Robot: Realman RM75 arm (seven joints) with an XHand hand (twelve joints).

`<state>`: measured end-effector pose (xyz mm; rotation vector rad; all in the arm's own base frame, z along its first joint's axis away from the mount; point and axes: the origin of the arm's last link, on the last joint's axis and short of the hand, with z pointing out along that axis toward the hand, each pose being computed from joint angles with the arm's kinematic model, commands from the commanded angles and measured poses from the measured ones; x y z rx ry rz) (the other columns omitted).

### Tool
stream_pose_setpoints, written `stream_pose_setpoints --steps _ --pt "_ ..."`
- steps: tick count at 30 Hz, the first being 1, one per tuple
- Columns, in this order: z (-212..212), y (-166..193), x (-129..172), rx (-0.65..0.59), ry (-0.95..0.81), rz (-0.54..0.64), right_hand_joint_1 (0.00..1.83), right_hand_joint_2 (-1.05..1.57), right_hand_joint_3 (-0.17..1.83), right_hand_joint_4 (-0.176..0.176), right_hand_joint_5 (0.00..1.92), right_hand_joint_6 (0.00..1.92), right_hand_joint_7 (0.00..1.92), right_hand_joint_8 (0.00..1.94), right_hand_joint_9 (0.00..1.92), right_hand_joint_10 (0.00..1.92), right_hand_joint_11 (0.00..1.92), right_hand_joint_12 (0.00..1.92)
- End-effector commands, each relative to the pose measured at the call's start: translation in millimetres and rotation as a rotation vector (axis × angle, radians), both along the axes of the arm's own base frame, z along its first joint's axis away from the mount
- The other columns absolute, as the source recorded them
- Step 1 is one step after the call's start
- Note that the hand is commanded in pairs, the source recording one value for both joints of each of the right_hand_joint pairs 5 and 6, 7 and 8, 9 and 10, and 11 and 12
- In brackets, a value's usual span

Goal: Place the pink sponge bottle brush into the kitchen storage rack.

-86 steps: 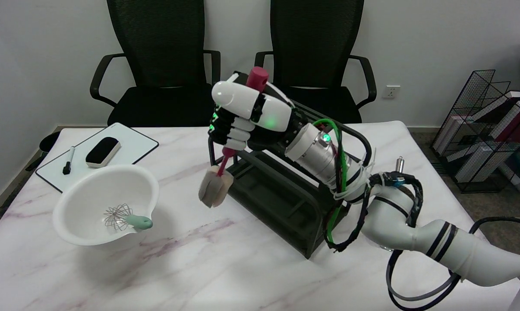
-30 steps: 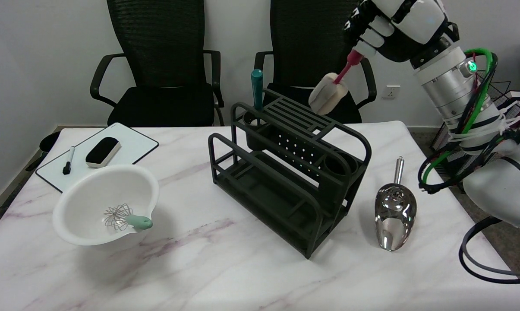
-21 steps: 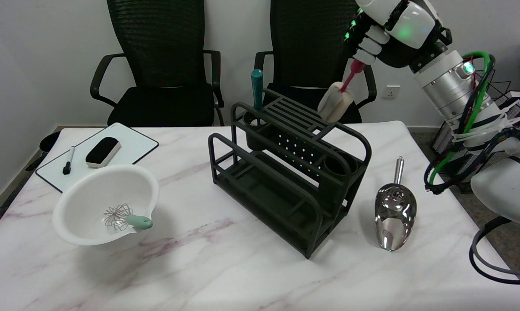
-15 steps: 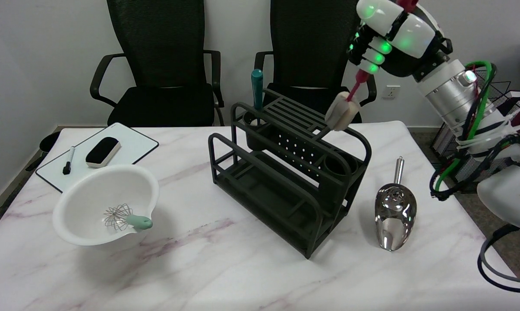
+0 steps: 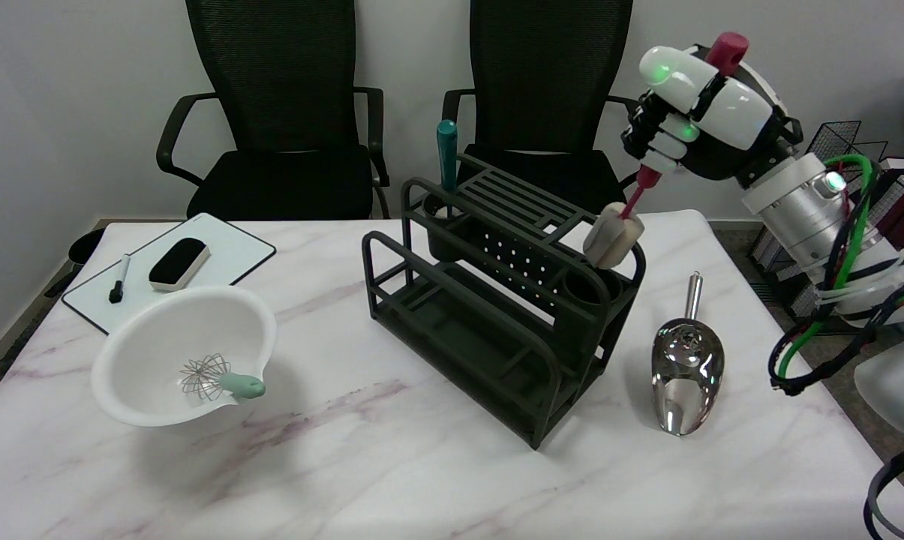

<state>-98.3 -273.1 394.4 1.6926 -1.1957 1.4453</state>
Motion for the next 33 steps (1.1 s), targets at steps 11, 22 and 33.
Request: stream_pose_setpoints --steps 11,22,33 --pt "3.2 -15.9 -31.4 0.006 -0.036 -0.113 1.09 1.57 0.27 0.000 1.92 1.92 1.92 1.92 1.92 1.92 1.92 1.92" --pt "-0.2 -20.4 -40.9 0.016 -0.041 -0.144 1.09 1.57 0.27 0.000 1.92 1.92 1.92 1.92 1.92 1.92 1.92 1.92" --pt "-2.7 -20.8 -58.7 0.031 -0.067 -0.194 1.09 1.57 0.27 0.000 1.92 1.92 1.92 1.92 1.92 1.92 1.92 1.92"
